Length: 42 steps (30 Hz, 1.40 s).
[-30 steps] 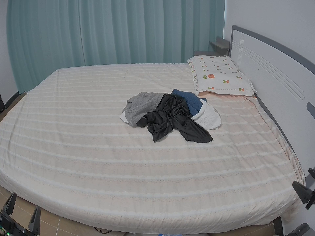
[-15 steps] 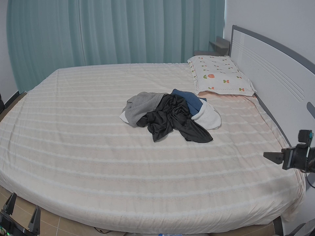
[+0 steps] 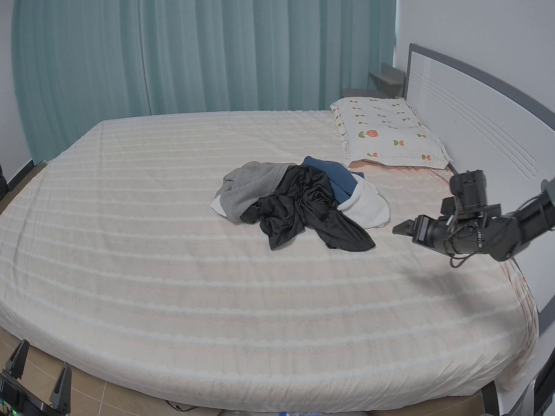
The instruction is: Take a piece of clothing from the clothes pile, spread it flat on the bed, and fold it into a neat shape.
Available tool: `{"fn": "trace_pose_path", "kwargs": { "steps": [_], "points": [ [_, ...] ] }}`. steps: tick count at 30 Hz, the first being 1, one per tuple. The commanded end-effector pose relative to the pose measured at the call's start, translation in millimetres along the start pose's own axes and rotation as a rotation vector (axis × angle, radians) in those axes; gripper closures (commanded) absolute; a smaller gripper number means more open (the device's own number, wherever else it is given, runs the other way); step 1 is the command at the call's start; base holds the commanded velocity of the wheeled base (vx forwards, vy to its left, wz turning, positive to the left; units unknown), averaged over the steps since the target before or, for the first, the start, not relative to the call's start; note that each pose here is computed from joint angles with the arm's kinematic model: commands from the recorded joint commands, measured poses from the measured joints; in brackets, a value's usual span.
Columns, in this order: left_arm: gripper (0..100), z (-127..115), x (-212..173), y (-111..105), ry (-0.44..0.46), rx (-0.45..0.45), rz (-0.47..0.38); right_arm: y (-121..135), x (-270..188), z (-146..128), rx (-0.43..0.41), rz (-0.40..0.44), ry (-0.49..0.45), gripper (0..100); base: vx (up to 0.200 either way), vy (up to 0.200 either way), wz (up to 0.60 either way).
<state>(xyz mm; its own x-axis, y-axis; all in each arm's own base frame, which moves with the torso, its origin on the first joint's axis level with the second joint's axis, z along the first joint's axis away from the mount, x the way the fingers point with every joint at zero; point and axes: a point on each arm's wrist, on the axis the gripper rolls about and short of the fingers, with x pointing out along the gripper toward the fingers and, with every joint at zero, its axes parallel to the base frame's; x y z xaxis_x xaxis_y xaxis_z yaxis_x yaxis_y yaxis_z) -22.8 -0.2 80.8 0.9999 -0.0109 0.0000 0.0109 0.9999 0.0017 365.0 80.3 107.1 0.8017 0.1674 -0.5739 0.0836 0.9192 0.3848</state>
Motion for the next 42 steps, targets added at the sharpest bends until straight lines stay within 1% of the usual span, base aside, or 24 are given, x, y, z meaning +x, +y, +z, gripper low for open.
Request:
{"fn": "trace_pose_path", "kwargs": {
  "steps": [1,4,5,7,9,15,19,23,27,35,36,39,42],
  "points": [
    [0,-5,0,0,-0.002,0.000,0.000,3,82,-27,0.038,-0.038,0.065,0,0.000,0.000,0.00],
    [0,-5,0,0,-0.002,0.000,0.000,2,99,-30,0.030,-0.070,0.052,0,0.000,0.000,0.00],
    [0,-5,0,0,-0.002,0.000,0.000,2,100,-30,0.031,-0.069,0.050,0,0.000,0.000,0.00],
    [0,-5,0,0,-0.002,0.000,0.000,3,117,-30,0.030,-0.072,0.034,0,0.000,0.000,0.00],
    [0,-5,0,0,-0.002,0.000,0.000,4,125,-31,0.028,-0.069,0.029,0,0.000,0.000,0.00],
    [0,-5,0,0,-0.002,0.000,0.000,24,157,-40,0.000,-0.057,-0.008,0,0.000,0.000,0.00],
    [0,-5,0,0,-0.002,0.000,0.000,32,173,-45,-0.011,-0.065,0.004,0,0.000,0.000,0.00],
    [0,-5,0,0,-0.002,0.000,0.000,36,192,-44,-0.010,-0.091,-0.048,0,0.000,0.000,0.00],
    [0,-5,0,0,-0.002,0.000,0.000,37,201,-42,-0.011,-0.127,-0.060,0,0.000,0.000,0.00],
    [0,-5,0,0,-0.002,0.000,0.000,38,204,-42,-0.009,-0.127,-0.060,0,0.000,0.000,0.00],
    [0,-5,0,0,-0.002,0.000,0.000,39,204,-43,-0.009,-0.128,-0.057,100,0.000,0.000,0.00],
    [0,-5,0,0,-0.002,0.000,0.000,39,202,-40,-0.002,-0.125,-0.063,100,0.000,0.000,0.00],
    [0,-5,0,0,-0.002,0.000,0.000,44,195,-31,0.010,-0.113,-0.086,100,0.000,0.000,0.00]
  ]
}}
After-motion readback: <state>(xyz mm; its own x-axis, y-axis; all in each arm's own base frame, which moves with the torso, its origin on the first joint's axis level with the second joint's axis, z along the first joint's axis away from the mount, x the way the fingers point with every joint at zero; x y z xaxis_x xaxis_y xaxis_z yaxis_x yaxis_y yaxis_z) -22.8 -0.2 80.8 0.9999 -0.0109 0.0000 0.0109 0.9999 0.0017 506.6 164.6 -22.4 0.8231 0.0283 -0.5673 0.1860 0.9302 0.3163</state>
